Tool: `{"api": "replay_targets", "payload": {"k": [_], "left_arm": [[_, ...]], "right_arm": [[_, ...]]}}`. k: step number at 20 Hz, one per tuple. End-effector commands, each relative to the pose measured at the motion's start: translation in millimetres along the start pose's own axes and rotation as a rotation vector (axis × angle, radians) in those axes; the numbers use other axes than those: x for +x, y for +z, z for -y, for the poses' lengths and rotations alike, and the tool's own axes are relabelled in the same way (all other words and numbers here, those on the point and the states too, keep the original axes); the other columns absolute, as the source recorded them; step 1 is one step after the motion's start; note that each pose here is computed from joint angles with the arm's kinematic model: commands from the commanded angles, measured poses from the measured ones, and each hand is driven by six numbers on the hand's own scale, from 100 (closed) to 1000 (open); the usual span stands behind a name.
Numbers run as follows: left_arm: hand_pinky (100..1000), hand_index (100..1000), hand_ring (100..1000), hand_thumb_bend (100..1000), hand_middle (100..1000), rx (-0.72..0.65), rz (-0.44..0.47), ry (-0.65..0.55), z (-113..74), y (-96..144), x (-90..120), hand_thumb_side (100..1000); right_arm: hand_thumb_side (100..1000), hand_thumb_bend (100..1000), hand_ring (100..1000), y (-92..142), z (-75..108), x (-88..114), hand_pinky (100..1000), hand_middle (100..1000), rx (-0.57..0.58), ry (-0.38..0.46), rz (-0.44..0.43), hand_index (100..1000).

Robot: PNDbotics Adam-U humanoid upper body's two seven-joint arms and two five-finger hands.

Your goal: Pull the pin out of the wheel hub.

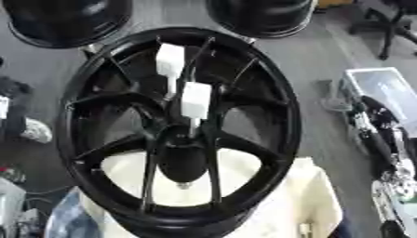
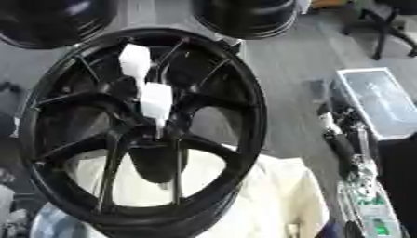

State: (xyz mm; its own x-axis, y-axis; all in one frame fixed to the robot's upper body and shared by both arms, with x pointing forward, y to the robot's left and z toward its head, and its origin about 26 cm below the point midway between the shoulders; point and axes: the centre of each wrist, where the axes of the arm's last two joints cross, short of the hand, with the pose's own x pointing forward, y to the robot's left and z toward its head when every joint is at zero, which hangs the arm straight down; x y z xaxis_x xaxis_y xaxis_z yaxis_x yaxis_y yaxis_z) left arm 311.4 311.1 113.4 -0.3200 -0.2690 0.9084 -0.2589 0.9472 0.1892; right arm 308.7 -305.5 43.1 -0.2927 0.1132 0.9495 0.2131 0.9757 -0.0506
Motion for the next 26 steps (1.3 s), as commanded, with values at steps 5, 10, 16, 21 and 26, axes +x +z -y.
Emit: {"api": "replay_targets", "payload": {"k": [5, 10, 16, 21, 26], "left_arm": [[713, 748, 780, 444, 656, -0.006, 0.021, 0.005, 1.0, -1.8, 4.7, 695], [713, 748, 780, 444, 656, -0.007, 0.025, 0.004, 1.1, -2.1, 5.3, 694], [714, 750, 781, 446, 659, -0.017, 0.043, -0.015, -2.4, -4.8, 9.1, 687], [716, 752, 781, 443, 661, -0.077, 0.154, -0.139, -24.8, -26.3, 39.0, 657], [727, 788, 793, 450, 705, -0.244, 0.355, -0.434, -52.7, -62.8, 104.8, 588]], "right_arm": [[480, 186, 762, -4.6, 3.0, 8.9, 800, 736, -0.001, 0.008, 0.036, 837], [481, 187, 762, -3.8, 3.0, 8.1, 800, 735, -0.002, 0.009, 0.032, 837], [480, 188, 762, -3.9, 2.5, 8.2, 801, 735, -0.002, 0.008, 0.032, 837], [479, 188, 762, -4.2, 3.8, 8.3, 800, 735, -0.001, 0.013, 0.031, 837], [480, 188, 762, -3.8, 4.1, 7.7, 800, 735, 0.011, 0.021, 0.027, 837]]}}
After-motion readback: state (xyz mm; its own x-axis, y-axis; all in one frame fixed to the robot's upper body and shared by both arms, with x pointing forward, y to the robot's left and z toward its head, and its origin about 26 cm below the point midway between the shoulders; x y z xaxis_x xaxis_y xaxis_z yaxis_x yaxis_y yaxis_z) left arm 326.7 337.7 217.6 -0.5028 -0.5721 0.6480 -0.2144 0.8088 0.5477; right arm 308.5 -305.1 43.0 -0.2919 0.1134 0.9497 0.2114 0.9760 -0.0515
